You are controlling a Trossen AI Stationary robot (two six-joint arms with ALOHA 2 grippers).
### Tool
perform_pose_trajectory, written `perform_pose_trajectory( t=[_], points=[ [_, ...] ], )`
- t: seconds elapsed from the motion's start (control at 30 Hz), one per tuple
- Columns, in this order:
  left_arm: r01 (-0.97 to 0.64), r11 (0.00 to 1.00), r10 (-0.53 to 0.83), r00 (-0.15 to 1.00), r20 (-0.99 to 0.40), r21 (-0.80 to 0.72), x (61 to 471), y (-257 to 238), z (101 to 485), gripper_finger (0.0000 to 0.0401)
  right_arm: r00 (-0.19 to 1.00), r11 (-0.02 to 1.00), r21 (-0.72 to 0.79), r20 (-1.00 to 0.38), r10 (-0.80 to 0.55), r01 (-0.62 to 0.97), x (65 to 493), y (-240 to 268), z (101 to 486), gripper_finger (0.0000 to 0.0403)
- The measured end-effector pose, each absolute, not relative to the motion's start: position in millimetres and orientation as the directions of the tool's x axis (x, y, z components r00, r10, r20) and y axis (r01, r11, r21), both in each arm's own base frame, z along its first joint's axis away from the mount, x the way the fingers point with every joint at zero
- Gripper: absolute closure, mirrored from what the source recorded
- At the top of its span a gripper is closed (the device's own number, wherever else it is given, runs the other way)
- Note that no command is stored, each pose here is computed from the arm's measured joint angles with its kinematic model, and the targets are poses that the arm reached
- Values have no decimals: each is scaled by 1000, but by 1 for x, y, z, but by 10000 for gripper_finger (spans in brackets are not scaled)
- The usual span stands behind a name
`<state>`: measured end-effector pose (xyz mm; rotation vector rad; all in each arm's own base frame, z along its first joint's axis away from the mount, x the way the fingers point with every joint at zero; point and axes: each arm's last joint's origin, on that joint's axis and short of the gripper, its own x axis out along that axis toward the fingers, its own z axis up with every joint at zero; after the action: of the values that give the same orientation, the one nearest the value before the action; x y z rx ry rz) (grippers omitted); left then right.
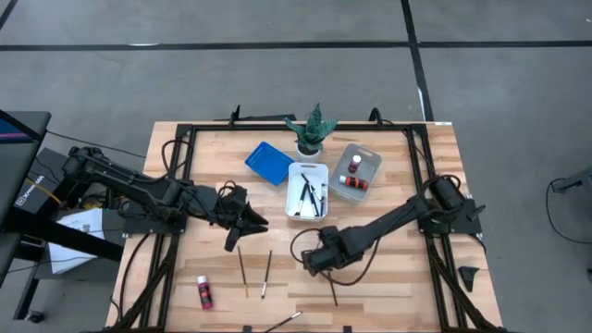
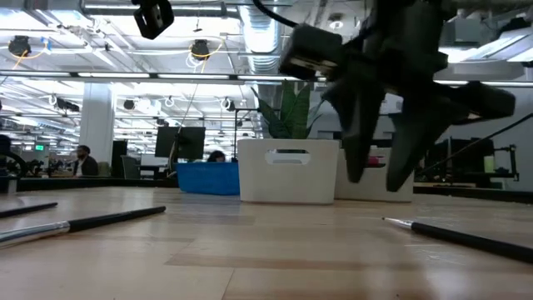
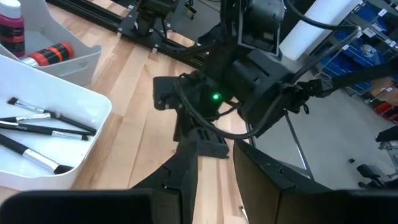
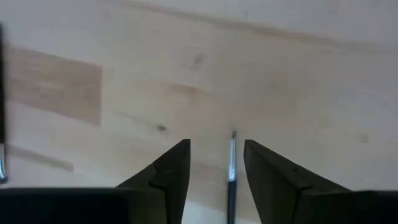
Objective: Pick & Place Paint Supplies
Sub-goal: Put the small black paint brush into the blue bin
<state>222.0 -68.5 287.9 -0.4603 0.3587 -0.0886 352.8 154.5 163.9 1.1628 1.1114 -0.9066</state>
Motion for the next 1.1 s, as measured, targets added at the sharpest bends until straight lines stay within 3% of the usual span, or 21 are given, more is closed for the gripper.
perform_pose_trajectory(
  t=[0.4, 1.1],
  points=[
    [-4, 895, -159, 931, -329, -445, 222, -68, 287, 304, 199, 178, 197, -980, 9, 964, 353, 160, 151, 279],
    [-10, 889, -160, 930, -330, -458, 222, -68, 287, 304, 165, 166, 160, -986, -20, 973, 351, 157, 147, 280]
  ],
)
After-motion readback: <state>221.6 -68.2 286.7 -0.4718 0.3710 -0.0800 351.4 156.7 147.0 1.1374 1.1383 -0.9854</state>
